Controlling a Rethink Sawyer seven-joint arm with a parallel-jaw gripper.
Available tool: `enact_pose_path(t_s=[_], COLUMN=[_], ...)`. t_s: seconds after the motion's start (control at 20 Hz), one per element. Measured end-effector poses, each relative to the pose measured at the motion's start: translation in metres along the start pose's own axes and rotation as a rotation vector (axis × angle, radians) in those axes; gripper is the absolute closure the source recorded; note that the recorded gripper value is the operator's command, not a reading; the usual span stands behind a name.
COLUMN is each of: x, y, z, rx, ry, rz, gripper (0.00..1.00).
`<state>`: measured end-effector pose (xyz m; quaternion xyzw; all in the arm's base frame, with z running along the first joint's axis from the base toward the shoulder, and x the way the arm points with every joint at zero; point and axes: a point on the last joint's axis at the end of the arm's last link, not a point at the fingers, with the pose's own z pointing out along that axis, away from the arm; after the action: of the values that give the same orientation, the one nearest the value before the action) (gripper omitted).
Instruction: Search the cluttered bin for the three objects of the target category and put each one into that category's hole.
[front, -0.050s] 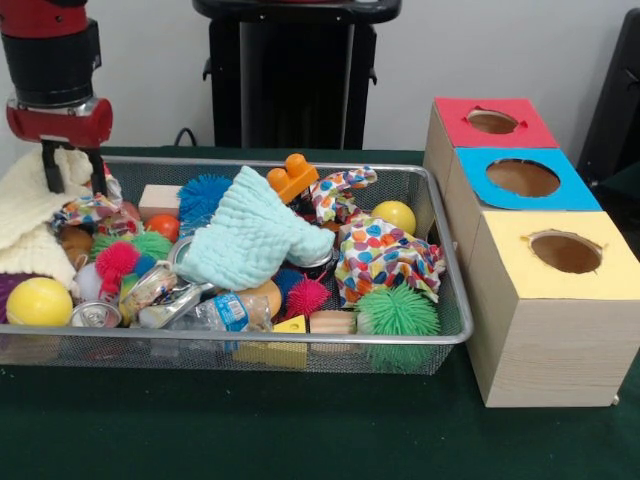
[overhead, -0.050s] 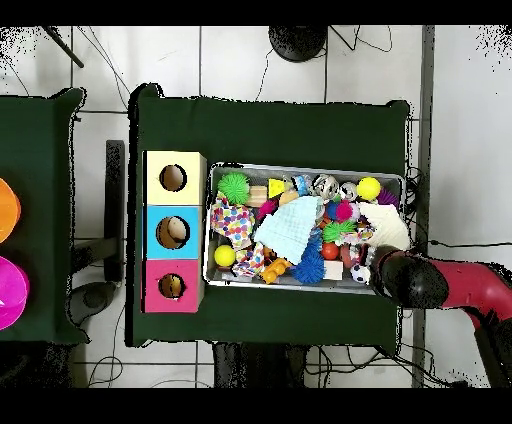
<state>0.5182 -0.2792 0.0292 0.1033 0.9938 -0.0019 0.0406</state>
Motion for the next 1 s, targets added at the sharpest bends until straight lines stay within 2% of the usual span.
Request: enact_pose_path(t_s=[0.35, 0.7, 1.0], x=[0.003, 0.005, 0.011], y=[0.006, 0.011, 0.026], z=[0.004, 0.014, 0.032], rx=[0.007, -0.009, -0.007], ry=[-0.003, -0.029, -0.036], rz=[-0.013, -0.012, -0.061], gripper=[0.0, 0.0, 0.0])
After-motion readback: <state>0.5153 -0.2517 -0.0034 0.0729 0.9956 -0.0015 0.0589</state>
